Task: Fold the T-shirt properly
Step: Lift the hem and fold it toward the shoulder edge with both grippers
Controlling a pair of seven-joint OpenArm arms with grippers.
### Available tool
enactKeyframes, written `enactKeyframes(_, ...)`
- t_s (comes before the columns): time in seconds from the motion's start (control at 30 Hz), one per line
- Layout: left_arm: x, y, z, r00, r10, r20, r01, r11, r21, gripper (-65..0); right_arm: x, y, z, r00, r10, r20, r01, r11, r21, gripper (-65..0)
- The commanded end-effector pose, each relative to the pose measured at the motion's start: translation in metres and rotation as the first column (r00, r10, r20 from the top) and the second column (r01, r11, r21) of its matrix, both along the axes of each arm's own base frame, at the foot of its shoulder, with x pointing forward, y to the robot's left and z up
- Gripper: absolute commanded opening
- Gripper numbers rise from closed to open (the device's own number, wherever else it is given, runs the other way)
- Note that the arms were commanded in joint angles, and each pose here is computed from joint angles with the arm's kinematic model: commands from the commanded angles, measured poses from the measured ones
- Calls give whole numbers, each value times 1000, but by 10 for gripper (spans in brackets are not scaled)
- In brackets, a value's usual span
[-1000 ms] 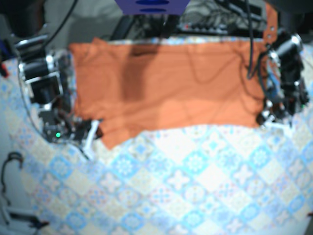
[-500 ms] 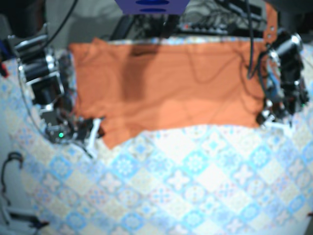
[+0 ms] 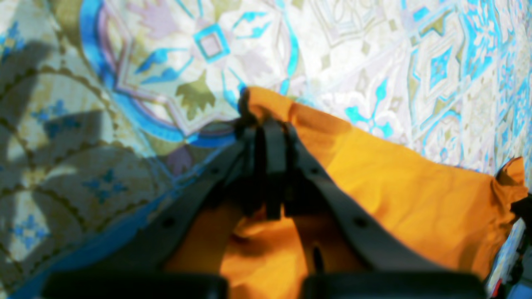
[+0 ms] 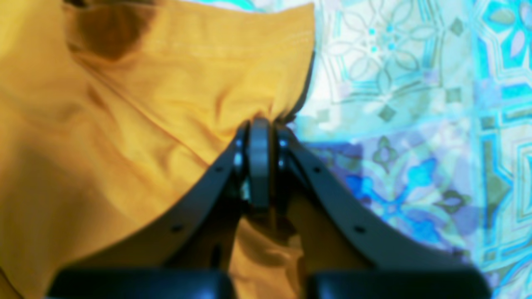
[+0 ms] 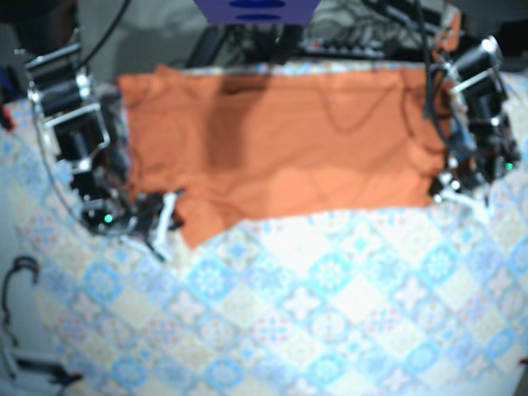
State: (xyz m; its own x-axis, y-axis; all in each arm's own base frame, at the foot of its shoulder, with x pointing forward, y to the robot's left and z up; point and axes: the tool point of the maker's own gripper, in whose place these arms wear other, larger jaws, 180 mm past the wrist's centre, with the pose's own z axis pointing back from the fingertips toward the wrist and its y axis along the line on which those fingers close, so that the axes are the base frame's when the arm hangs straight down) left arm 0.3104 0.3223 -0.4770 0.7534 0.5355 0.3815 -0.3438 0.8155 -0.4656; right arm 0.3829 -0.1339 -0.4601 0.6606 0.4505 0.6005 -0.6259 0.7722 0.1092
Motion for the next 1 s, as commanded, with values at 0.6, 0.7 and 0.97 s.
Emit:
enactKeyframes(0.6, -7, 8, 18, 983, -181, -33, 183, 976, 118, -650, 11, -48, 52, 980, -111, 165, 106, 994, 39, -647)
enactKeyframes(0.7, 2, 9, 33, 977, -212, -13, 211, 965, 154, -650, 7, -44, 55, 980, -96, 174, 91, 995, 37, -647)
enactKeyframes(0.97, -3, 17, 51, 964, -267, 3, 258, 936, 241, -650, -5, -34, 57, 982, -58, 180, 54, 998, 25, -647)
